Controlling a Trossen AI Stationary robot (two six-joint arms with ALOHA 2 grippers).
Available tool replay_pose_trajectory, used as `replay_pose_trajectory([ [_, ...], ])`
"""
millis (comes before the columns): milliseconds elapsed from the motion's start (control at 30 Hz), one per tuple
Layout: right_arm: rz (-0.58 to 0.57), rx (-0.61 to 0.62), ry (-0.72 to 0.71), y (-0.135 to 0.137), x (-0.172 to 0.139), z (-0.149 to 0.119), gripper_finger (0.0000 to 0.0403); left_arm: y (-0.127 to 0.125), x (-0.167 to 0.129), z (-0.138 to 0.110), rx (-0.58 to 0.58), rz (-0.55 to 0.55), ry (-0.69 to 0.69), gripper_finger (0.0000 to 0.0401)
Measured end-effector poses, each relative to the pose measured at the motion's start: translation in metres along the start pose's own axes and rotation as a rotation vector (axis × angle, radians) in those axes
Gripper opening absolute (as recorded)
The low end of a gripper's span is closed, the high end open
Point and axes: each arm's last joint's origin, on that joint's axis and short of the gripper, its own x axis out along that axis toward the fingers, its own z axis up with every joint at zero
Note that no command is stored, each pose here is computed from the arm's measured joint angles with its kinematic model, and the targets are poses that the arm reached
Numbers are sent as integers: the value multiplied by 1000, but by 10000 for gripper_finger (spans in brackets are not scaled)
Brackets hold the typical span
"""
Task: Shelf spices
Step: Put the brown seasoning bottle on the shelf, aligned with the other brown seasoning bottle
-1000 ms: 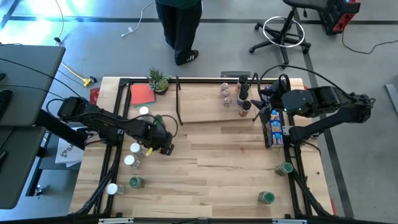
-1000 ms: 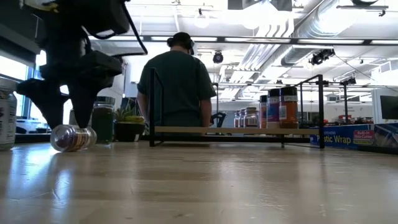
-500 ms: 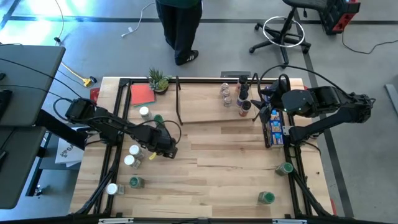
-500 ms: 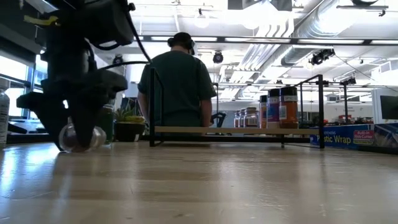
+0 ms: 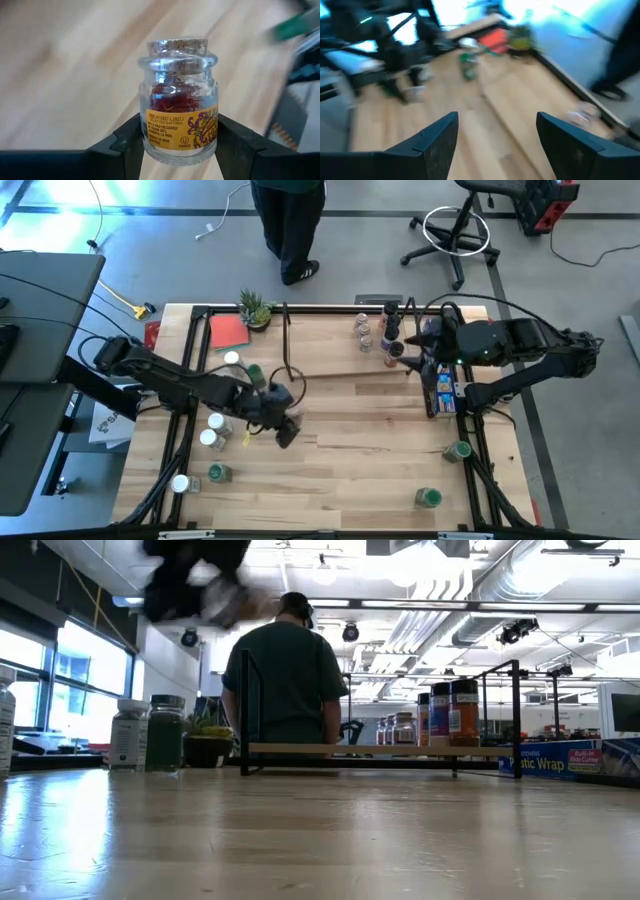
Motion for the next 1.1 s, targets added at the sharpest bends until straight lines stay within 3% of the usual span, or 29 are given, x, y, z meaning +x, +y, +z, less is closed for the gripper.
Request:
replay_pose_trajectory([
  [200,173,-74,-25,13,12,9,263,-26,-13,69,89,-70,-341,182],
  [367,167,-17,-15,18,38,16,263,-41,-30,119,170,-106,-583,182],
  [467,154,38,-70,20,54,24,263,-48,-38,137,242,-112,-667,182],
  [733,182,91,-235,26,79,45,263,-56,-54,152,335,-100,-749,182],
  [1100,231,69,-262,28,91,50,261,-52,-50,148,335,-60,-696,182],
])
